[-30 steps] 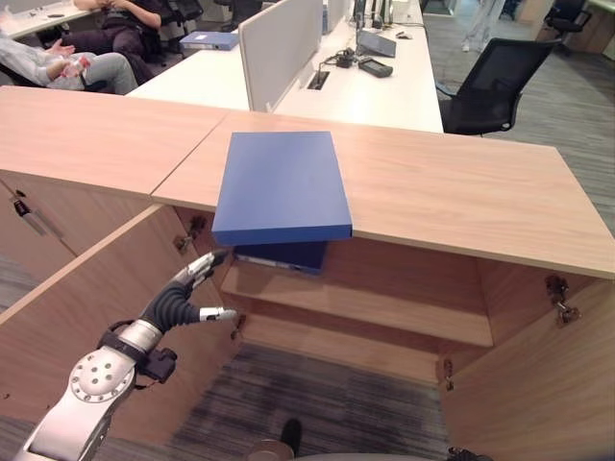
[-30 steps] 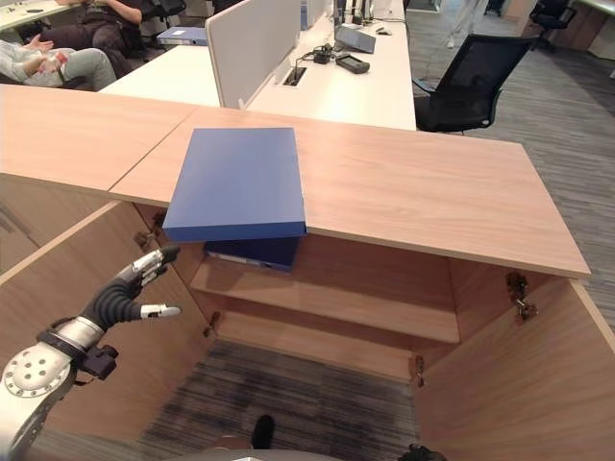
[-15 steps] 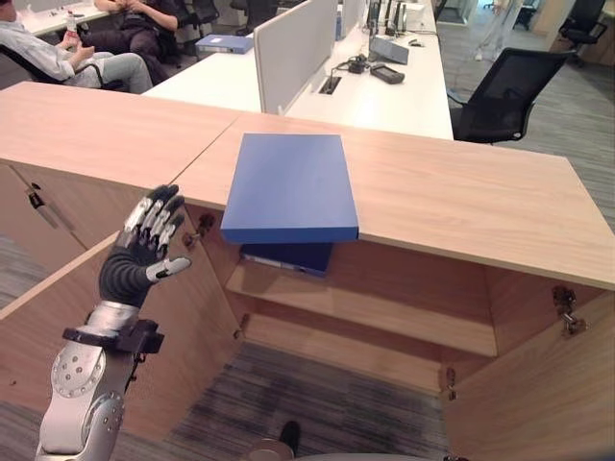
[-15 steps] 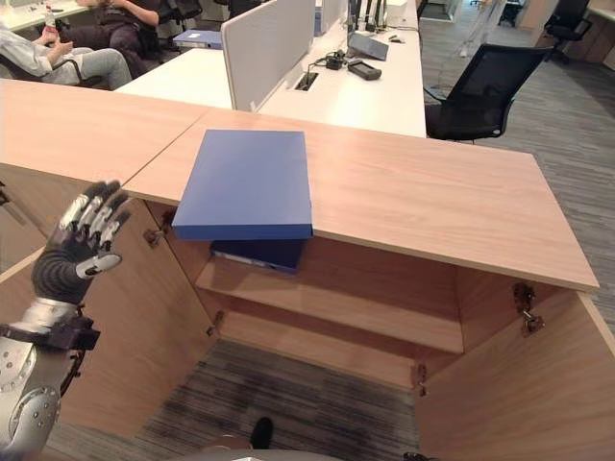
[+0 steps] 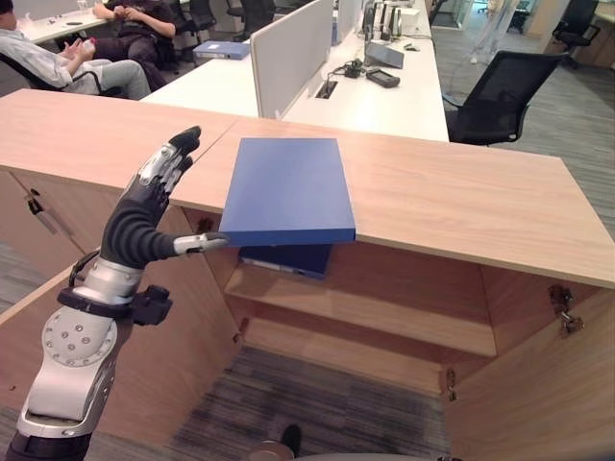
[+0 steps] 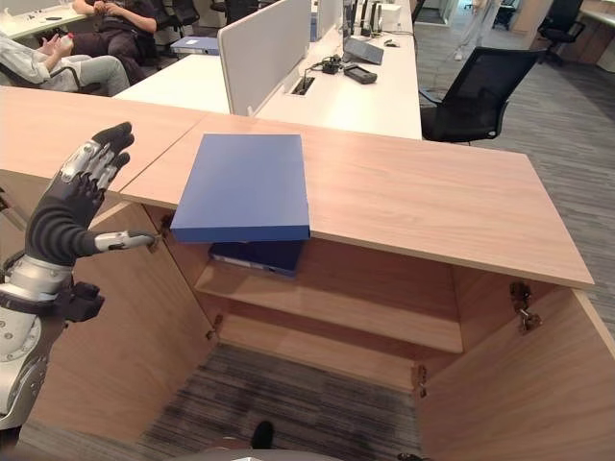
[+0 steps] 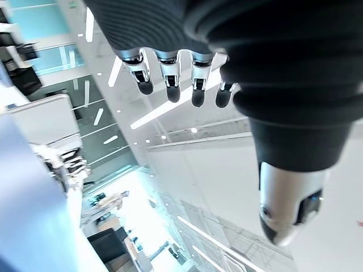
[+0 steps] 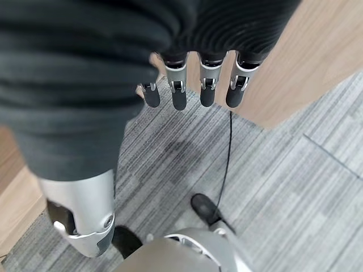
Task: Put the empty folder in the office cabinet
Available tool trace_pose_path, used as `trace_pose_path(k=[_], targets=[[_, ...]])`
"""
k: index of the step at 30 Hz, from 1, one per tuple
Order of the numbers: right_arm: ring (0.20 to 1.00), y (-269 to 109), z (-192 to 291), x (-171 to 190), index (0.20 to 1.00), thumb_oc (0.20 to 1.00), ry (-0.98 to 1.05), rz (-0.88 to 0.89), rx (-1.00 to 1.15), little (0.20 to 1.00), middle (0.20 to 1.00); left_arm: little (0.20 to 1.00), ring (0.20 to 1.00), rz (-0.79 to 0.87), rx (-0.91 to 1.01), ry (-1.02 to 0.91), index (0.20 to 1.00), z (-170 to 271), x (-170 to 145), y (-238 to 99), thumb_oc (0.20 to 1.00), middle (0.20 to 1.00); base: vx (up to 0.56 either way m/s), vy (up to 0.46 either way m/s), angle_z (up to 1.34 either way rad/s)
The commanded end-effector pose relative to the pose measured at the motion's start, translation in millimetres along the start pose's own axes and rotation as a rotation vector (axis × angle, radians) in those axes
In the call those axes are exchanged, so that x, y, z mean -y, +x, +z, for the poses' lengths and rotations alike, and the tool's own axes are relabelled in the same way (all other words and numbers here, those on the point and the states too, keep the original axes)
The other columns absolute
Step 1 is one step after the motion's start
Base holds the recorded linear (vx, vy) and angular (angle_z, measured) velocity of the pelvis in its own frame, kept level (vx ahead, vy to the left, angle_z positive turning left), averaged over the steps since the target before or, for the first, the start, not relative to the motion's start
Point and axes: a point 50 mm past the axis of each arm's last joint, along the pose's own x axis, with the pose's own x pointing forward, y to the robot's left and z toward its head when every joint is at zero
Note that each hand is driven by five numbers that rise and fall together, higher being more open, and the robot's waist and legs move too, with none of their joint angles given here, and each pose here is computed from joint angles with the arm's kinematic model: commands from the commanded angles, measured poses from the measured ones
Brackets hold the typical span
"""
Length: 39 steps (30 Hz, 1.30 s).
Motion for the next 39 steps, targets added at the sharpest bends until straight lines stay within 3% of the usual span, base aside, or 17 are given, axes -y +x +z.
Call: trace_pose_path(k=[1, 13, 33, 39], targets=[[1.0, 0.7, 19.1, 3.2, 1.0, 1.0, -0.04, -0.037, 0.026, 1.0, 1.0, 1.0, 1.0, 0.057, 0.13, 0.076, 1.0, 16.4, -1.7, 10.4, 1.0, 1.0, 0.0, 0.0, 0.0], [1.0, 0.6, 18.3, -2.0, 1.0, 1.0, -0.034, -0.059, 0.028, 1.0, 1.0, 1.0, 1.0, 0.031, 0.125, 0.188, 1.0, 4.1, 22.0, 24.5, 1.0, 1.0, 0.0, 0.0, 0.0], [1.0, 0.5, 18.0, -0.3, 1.0, 1.0, -0.03, -0.108, 0.024, 1.0, 1.0, 1.0, 1.0, -0.085, -0.151, 0.272, 1.0, -55.1, 61.9, 2.3, 1.0, 1.0, 0.0, 0.001, -0.02], [1.0, 0.5, 19.9, 0.1, 1.0, 1.0, -0.052, -0.118, 0.033, 1.0, 1.0, 1.0, 1.0, -0.139, -0.13, 0.543, 1.0, -64.2, 58.4, 5.3, 1.0, 1.0, 0.0, 0.0, 0.0]])
